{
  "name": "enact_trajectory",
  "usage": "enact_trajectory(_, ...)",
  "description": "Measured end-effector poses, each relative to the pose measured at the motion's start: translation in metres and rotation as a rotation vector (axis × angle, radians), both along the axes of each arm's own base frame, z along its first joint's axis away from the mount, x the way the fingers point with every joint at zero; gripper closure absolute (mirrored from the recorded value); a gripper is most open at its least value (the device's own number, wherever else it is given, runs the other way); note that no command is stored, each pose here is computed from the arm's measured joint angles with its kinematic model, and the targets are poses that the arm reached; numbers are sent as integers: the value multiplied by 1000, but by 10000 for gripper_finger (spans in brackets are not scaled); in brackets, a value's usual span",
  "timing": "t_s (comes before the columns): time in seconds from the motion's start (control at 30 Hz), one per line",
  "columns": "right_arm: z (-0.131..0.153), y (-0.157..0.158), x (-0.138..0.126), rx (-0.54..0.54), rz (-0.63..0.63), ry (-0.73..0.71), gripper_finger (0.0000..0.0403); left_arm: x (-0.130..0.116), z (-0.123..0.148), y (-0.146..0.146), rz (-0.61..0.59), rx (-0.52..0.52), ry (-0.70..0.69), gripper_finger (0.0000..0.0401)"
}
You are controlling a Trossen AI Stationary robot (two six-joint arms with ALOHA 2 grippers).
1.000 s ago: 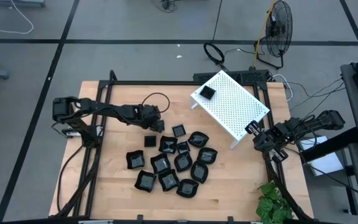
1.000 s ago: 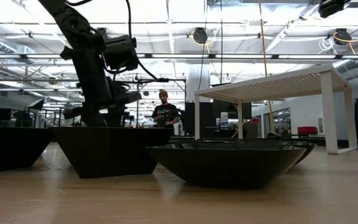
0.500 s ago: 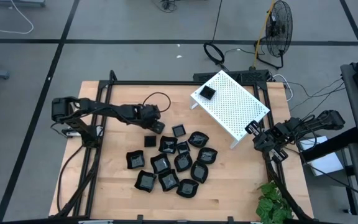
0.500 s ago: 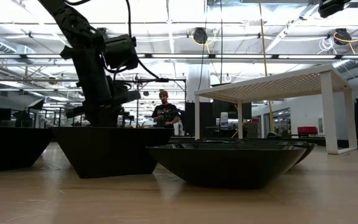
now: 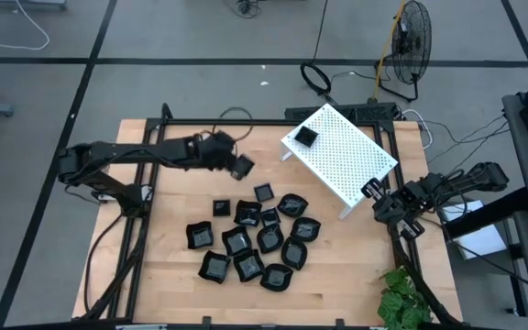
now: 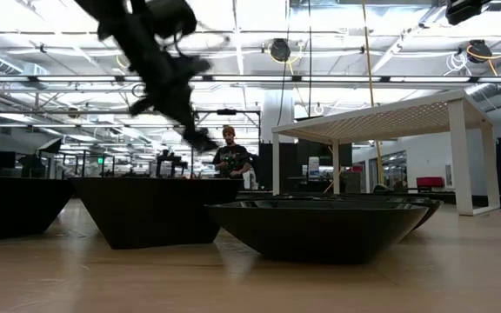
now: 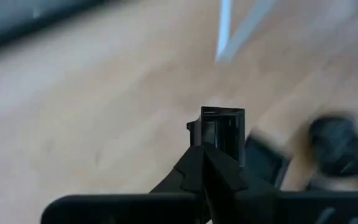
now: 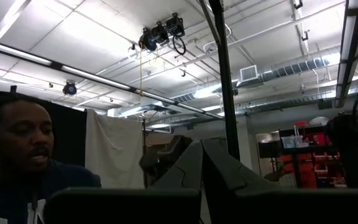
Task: Pick & Place Mini shaped plates
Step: Stack the black square plate on top of the other black square plate on the shelf
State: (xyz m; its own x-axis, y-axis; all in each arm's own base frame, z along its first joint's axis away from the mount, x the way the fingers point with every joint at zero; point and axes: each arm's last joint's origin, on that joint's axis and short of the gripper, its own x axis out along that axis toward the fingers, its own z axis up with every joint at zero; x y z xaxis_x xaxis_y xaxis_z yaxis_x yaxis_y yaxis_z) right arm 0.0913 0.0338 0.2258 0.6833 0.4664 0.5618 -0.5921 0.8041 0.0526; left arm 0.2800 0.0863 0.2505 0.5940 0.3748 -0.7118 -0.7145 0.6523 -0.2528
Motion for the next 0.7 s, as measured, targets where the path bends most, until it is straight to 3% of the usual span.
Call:
enact_trajectory(0.33,-3,1,2,-11,0,41,403,23,98,21,-139,216,-303,397)
enact_trajectory(0.47,-4,1,3,-14,0,51,403,37,112,36,-209,231,-382,398)
enact_trajectory(0.7,-5,1,3,-18,0,65,403,85,104,68,-327,153,-396,398)
